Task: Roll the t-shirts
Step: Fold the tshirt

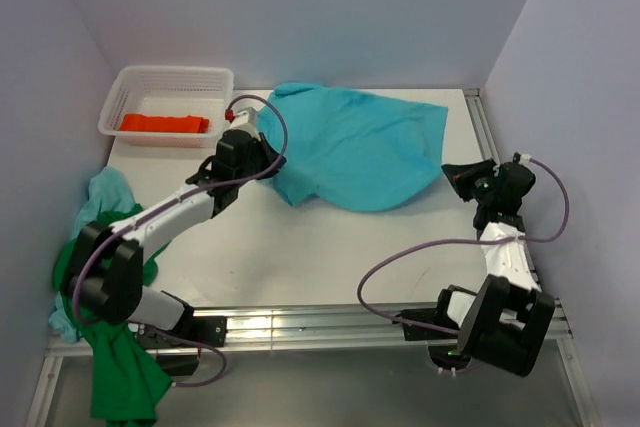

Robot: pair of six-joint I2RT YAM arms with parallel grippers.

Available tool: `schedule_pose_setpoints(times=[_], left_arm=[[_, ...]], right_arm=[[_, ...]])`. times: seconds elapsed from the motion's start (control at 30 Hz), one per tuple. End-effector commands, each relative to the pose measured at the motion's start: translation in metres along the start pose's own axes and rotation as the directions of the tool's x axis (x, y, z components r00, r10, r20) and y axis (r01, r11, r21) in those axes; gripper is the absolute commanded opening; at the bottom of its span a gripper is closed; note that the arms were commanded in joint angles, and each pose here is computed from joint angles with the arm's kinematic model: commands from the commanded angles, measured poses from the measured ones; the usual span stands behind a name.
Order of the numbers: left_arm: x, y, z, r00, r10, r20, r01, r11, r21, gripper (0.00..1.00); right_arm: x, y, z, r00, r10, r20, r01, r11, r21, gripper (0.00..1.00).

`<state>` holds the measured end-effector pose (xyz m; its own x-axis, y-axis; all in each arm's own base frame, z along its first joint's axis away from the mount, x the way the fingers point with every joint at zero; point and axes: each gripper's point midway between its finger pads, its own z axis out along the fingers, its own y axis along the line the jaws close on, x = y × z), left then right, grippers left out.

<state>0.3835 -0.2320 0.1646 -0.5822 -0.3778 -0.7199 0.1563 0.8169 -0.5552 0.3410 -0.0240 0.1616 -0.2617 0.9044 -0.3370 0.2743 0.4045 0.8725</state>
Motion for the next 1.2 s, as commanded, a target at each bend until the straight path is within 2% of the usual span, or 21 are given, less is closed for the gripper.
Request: schedule_pose_setpoints(times=[0.0,0.27,0.47,0.53,0.67,0.8,0.9,1.07,1.17], left_arm=[[-0.042,-0.040,-0.038,0.985,-0.007,0.171,-0.004,0.998,0.063,0.00],[0.039,-0.010,-0.064,0.999,-0.041,-0.010,0.040,0.995,-0.096,0.00],[0.089,0.009,-0.079,0.992,-0.064,-0.106,0.048,0.989,-0.141,0.00],[0.103,0.016,-0.085,0.989,-0.068,-0.131,0.048,0.987,-0.152,0.00],[0.109,0.014,-0.100,0.987,-0.079,-0.139,0.059,0.987,-0.148,0.00],[0.112,0.013,-0.109,0.983,-0.085,-0.160,0.060,0.986,-0.155,0.00],[0.112,0.011,-0.113,0.981,-0.092,-0.172,0.064,0.985,-0.163,0.00],[0.110,0.029,-0.117,0.980,-0.100,-0.171,0.045,0.954,-0.298,0.00],[0.100,0.025,-0.113,0.984,-0.079,-0.158,0.026,0.950,-0.312,0.00]], right_arm=[[-0.012,-0.012,-0.012,0.991,-0.086,0.100,0.079,0.994,0.070,0.00],[0.016,-0.077,-0.043,0.993,-0.104,0.064,0.077,0.940,0.334,0.00],[0.032,-0.107,-0.069,0.992,-0.109,0.068,0.067,0.889,0.453,0.00],[0.035,-0.107,-0.077,0.988,-0.123,0.090,0.070,0.890,0.450,0.00],[0.046,-0.115,-0.096,0.987,-0.110,0.119,0.041,0.881,0.472,0.00],[0.041,-0.118,-0.114,0.968,-0.112,0.226,-0.014,0.871,0.490,0.00],[0.047,-0.122,-0.116,0.968,-0.078,0.239,-0.049,0.873,0.485,0.00],[0.036,-0.128,-0.120,0.955,-0.086,0.283,-0.083,0.839,0.537,0.00],[0.032,-0.133,-0.116,0.956,-0.082,0.282,-0.095,0.823,0.560,0.00]])
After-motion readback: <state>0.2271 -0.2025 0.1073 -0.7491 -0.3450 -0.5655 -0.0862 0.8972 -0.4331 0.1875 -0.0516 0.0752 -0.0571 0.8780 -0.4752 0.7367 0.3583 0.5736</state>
